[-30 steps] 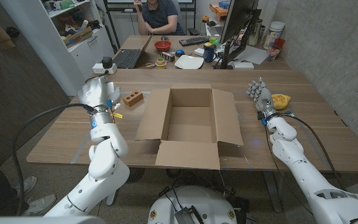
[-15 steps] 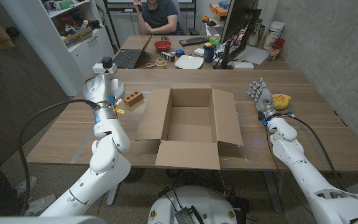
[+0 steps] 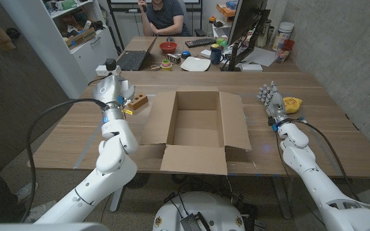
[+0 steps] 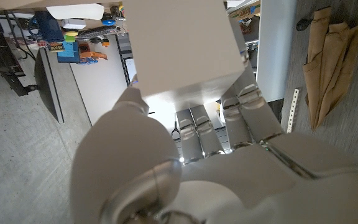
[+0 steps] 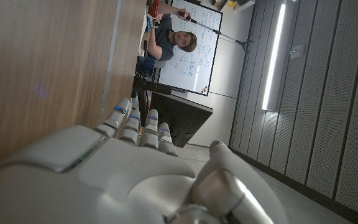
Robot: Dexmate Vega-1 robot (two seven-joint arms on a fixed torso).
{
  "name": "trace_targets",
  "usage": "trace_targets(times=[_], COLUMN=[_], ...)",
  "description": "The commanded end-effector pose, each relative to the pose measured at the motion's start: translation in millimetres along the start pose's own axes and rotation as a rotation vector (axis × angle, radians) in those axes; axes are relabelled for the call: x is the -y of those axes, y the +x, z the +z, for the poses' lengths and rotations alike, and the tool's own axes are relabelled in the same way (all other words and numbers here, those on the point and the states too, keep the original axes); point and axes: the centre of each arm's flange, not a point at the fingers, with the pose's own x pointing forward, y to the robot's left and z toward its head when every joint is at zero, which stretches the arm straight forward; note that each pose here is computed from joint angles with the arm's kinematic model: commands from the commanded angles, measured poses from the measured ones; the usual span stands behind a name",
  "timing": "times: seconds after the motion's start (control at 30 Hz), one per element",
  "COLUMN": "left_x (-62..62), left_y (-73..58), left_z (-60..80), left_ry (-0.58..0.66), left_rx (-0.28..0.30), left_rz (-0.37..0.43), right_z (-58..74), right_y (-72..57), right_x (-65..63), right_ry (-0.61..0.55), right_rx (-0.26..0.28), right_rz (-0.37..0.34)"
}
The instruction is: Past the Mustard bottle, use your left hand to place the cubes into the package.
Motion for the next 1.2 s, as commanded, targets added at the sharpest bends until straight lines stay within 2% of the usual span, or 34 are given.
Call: trace_targets(times=[0.03,0.33,0.4,0.47,0.53,0.73,1.07,1.2], left_x=[1.4,1.7,2.4,2.6,3.0,3.6,5.3,5.6], left_y=[-1.3,-3.3,-2.1,-4.6,-2.0,-2.6,-0.4,-0.8], left_z=[17.9,31.9,32.3,36.8,35.2,39.1,44.8,48.7], left_ry=[-0.038,-0.075,-0.121,-0.08,-0.137,-0.105,-0.177,-0.185], left_rx=[0.068,0.132,0.147,0.157,0.158,0.173,0.221,0.245], left_rz=[-0.033,-0.054,-0.092,-0.062,-0.106,-0.099,-0.156,-0.153], right_z=[1.9,3.4,3.8,3.9,3.7,2.1,1.1,0.6], right_y=[-7.6,-7.7,-8.1,-8.2,-8.0,-7.8,-7.1,-7.4], right_x=[4.7,4.8,5.1,5.5,6.2,7.0,6.8,7.1], right_ry=[0.003,-0.003,-0.004,-0.002,-0.002,-0.001,0.001,0.002], right_rx=[0.007,0.008,0.011,0.013,0.013,0.012,0.011,0.012], right_rz=[-0.004,-0.001,-0.006,-0.005,-0.006,-0.01,-0.01,-0.011])
